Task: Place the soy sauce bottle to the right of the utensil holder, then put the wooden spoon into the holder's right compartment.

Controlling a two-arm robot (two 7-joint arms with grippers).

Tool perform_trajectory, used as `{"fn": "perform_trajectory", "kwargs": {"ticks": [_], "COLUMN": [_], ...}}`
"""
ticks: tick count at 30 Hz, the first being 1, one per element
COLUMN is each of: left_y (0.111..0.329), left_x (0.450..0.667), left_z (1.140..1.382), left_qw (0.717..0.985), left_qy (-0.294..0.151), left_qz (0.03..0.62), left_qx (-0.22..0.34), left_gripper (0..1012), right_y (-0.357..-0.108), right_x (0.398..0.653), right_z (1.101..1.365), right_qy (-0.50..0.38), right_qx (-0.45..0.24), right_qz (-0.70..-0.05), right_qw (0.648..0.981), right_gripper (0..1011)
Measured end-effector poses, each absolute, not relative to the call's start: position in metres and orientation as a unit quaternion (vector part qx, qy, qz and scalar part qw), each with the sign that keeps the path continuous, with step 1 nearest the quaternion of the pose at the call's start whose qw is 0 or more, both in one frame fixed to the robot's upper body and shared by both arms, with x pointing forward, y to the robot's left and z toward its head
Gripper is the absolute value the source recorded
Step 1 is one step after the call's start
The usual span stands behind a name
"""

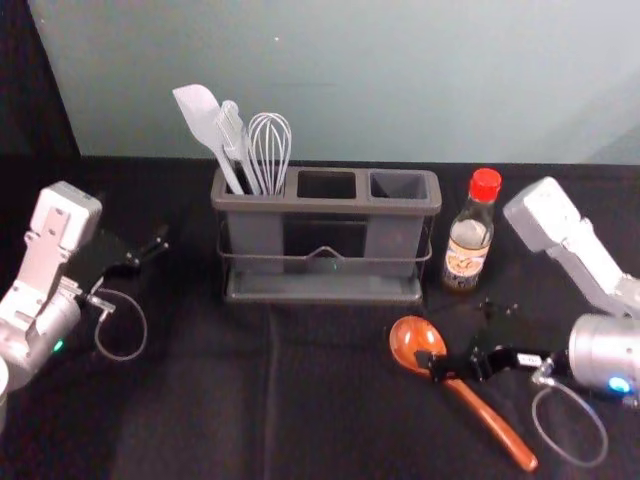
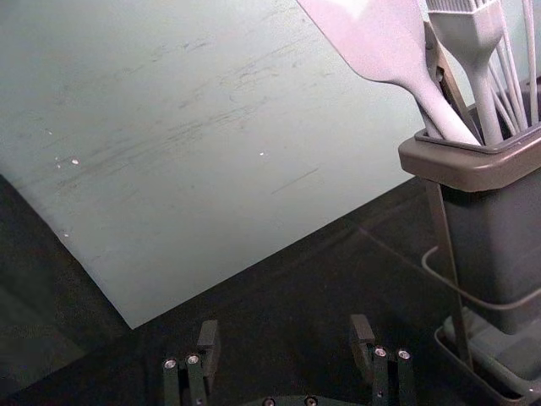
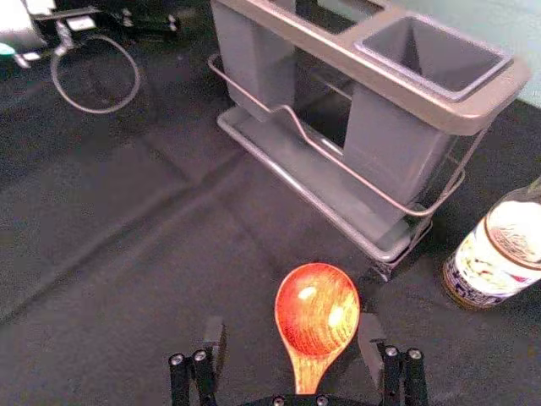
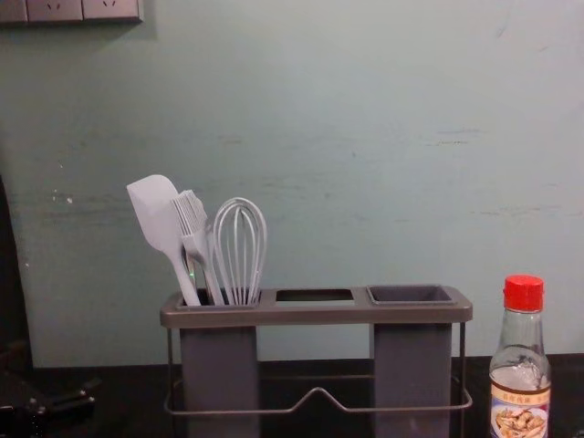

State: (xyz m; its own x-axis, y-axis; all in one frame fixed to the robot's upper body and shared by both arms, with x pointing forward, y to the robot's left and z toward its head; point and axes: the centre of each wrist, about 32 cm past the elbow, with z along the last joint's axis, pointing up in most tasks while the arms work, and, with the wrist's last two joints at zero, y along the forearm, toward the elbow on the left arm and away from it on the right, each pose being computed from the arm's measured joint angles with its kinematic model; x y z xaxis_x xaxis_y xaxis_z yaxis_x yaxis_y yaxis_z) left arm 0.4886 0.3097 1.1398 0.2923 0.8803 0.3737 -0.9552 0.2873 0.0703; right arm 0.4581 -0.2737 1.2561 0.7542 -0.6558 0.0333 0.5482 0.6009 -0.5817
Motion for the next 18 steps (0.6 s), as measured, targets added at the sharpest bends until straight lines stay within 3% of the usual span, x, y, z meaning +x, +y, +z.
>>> {"fn": "perform_trajectory", "kwargs": {"ticks": [18], "left_y": [0.31], "left_x": [0.489], "left_z": [1.14], "left_qw": [0.791], "left_qy": [-0.132], "left_qz": [0.58], "left_qx": [0.141], "left_gripper": [1005], "right_y": [-0.253], "right_x": [0.483], "right_z": [1.24], "right_qy": [0.13], "right_qx": [-0.327], "right_qz": [-0.345], "right_qw": [0.87], "right_gripper": [1003]}}
